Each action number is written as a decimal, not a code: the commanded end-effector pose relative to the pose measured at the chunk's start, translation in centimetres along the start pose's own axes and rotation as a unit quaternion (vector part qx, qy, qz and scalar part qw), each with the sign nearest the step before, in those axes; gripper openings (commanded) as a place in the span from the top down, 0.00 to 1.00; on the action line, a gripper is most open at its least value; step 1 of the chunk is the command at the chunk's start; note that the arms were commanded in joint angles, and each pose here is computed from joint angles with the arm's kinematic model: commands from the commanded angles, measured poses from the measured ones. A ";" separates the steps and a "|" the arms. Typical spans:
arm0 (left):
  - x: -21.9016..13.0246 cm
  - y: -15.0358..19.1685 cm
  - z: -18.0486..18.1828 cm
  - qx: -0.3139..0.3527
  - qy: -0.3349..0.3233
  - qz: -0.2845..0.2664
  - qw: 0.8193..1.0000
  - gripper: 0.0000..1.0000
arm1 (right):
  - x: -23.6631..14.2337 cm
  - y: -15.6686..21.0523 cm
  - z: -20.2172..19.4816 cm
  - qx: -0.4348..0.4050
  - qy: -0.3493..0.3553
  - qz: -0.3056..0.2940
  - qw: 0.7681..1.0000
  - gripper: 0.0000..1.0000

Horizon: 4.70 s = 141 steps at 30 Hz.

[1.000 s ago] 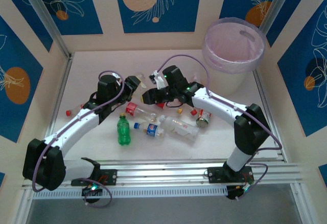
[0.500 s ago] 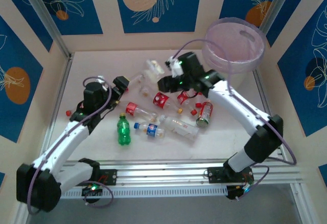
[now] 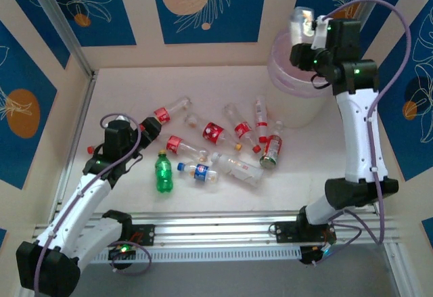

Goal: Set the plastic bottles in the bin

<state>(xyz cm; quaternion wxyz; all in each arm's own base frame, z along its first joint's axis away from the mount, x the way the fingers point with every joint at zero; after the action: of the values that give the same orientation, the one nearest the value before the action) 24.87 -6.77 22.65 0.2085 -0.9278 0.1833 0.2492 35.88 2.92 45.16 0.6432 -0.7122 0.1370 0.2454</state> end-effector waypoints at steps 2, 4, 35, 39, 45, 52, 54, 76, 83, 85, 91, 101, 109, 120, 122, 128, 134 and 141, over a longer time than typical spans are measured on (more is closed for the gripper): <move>-0.6 -0.5 1.5 0.009 -0.027 -0.015 0.999 0.03 | 3.4 1.8 -3.4 0.012 0.023 0.068 0.997 0.77; -0.6 -0.6 1.6 0.007 -0.026 -0.012 1.000 0.05 | 4.8 2.2 -4.6 0.021 0.025 0.082 0.996 0.77; 0.2 -0.5 3.2 -0.017 -0.048 -0.021 0.998 0.07 | 21.3 11.8 -6.7 0.035 -0.022 0.256 0.966 0.74; 0.2 -0.6 3.5 -0.017 -0.053 -0.025 0.998 0.06 | 22.5 13.0 -6.6 0.040 -0.030 0.268 0.962 0.72; 0.4 -0.5 3.9 -0.016 -0.063 -0.026 0.998 0.06 | 23.4 14.4 -6.6 0.042 -0.032 0.281 0.958 0.70; 0.2 -0.7 4.1 -0.009 -0.073 -0.034 0.997 0.01 | 23.5 14.8 -6.5 0.044 -0.031 0.285 0.957 0.43; 0.2 -0.6 4.3 -0.009 -0.075 -0.034 0.997 0.00 | 23.2 14.5 -6.5 0.045 -0.030 0.282 0.958 0.35; 0.5 -4.1 6.5 -0.005 -0.154 -0.085 0.984 0.00 | 8.1 3.0 -6.5 0.004 0.049 0.132 0.990 0.07; 2.0 -6.7 7.7 -0.072 -0.194 -0.127 0.970 0.00 | 2.4 2.3 -3.4 -0.002 0.019 0.074 0.997 0.06; 2.6 -7.5 7.6 -0.087 -0.192 -0.135 0.968 0.00 | 1.2 2.8 -2.3 0.015 -0.016 0.070 0.997 0.05; 4.6 -9.7 9.9 -0.174 -0.212 -0.173 0.946 0.00 | -0.9 5.2 1.8 0.040 -0.127 0.061 0.989 0.05; 6.6 -12.2 12.6 -0.238 -0.204 -0.249 0.916 0.06 | -2.4 10.3 4.3 0.052 -0.174 0.104 0.978 0.05; 9.1 -11.9 14.7 -0.278 -0.230 -0.226 0.905 0.10 | -2.9 13.2 4.9 0.043 -0.186 0.121 0.974 0.05; 9.7 -10.8 17.1 -0.309 -0.236 -0.222 0.894 0.34 | -3.8 14.9 5.6 0.046 -0.200 0.127 0.970 0.05; 9.5 -10.8 16.9 -0.306 -0.233 -0.222 0.896 0.36 | -3.9 14.9 5.6 0.046 -0.200 0.126 0.970 0.06; 7.3 -12.0 14.0 -0.270 -0.203 -0.234 0.912 0.40 | -4.7 13.9 6.0 0.038 -0.200 0.108 0.973 0.06; 4.5 -12.3 9.0 -0.214 -0.132 -0.215 0.944 0.43 | -5.5 11.8 9.3 0.015 -0.250 0.051 0.967 0.07; 2.6 -9.0 1.3 -0.127 -0.004 -0.104 0.986 0.46 | -4.3 10.2 16.9 -0.039 -0.330 0.041 0.942 0.07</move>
<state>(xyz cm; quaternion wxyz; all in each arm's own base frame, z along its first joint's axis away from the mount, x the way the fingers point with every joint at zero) 30.25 4.08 20.11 0.0882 -0.9501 -0.0468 0.2955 23.22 15.21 36.89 0.6102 -0.6126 -0.0365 0.5011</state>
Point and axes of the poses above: each hand's point on the last joint's axis, 136 mm out from that joint toward the fingers, its own x axis out along the fingers, its own z axis along the line the jaws close on, y = z × x, the point moved 6 cm from there along -x, back along the fingers, and after that the axes turned 15 degrees about -x, right-handed, at the moved point
